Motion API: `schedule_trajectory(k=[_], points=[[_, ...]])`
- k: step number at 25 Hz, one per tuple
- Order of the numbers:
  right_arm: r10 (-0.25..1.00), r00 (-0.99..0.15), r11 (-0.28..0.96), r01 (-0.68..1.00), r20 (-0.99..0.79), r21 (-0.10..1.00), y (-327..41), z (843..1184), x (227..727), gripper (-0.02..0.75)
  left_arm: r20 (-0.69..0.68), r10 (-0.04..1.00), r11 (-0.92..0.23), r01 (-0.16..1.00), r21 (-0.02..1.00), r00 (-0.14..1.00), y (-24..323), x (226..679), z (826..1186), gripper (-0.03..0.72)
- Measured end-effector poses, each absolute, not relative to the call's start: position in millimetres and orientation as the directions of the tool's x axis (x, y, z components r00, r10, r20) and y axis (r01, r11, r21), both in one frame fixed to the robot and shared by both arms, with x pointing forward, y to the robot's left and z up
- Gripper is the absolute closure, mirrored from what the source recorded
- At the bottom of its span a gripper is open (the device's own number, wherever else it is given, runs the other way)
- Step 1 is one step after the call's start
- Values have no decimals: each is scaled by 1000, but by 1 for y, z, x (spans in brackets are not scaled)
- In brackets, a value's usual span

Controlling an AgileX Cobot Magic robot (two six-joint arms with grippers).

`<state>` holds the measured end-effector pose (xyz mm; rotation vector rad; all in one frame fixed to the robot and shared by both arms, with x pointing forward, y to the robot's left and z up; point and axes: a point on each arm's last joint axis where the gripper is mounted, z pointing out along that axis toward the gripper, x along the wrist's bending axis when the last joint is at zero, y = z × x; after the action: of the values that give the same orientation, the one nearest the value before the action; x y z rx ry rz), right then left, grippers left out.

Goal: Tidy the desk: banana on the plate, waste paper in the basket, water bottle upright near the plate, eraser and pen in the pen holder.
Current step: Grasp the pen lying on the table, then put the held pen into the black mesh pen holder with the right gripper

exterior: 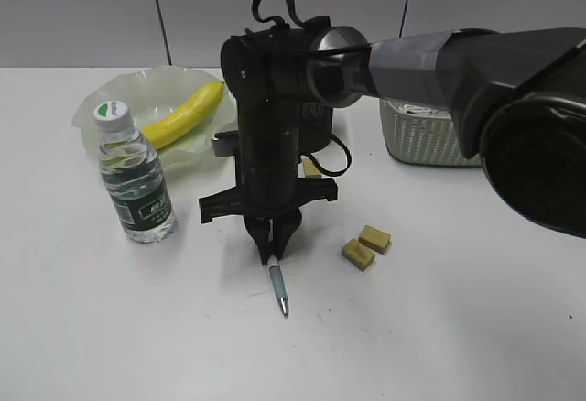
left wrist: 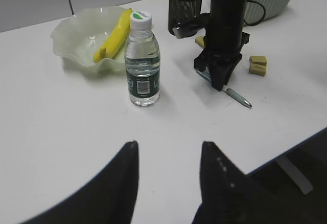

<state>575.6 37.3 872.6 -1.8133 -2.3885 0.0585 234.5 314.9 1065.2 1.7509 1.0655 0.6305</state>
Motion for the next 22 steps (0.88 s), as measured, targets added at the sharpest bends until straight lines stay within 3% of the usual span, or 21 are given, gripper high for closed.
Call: schedule_trajectory(k=[4,10,16,22], points=[[952,-300,304,951,66,-59,36,888,580,627,-47,873,-162,379,911,486,315,235,1065,389],[931,-361,362,901,-51,239,17,992,593,627,-47,873,-162,379,911,486,315,235,1065,389],[948,-318,281,802,-20,527,-17,1075,610,629,-47,873,-162,379,911,486,315,235,1065,389],[948,-317,212,690,25,692,-48,1095,645,629,-47,873,-162,379,911,486,315,235,1065,389]])
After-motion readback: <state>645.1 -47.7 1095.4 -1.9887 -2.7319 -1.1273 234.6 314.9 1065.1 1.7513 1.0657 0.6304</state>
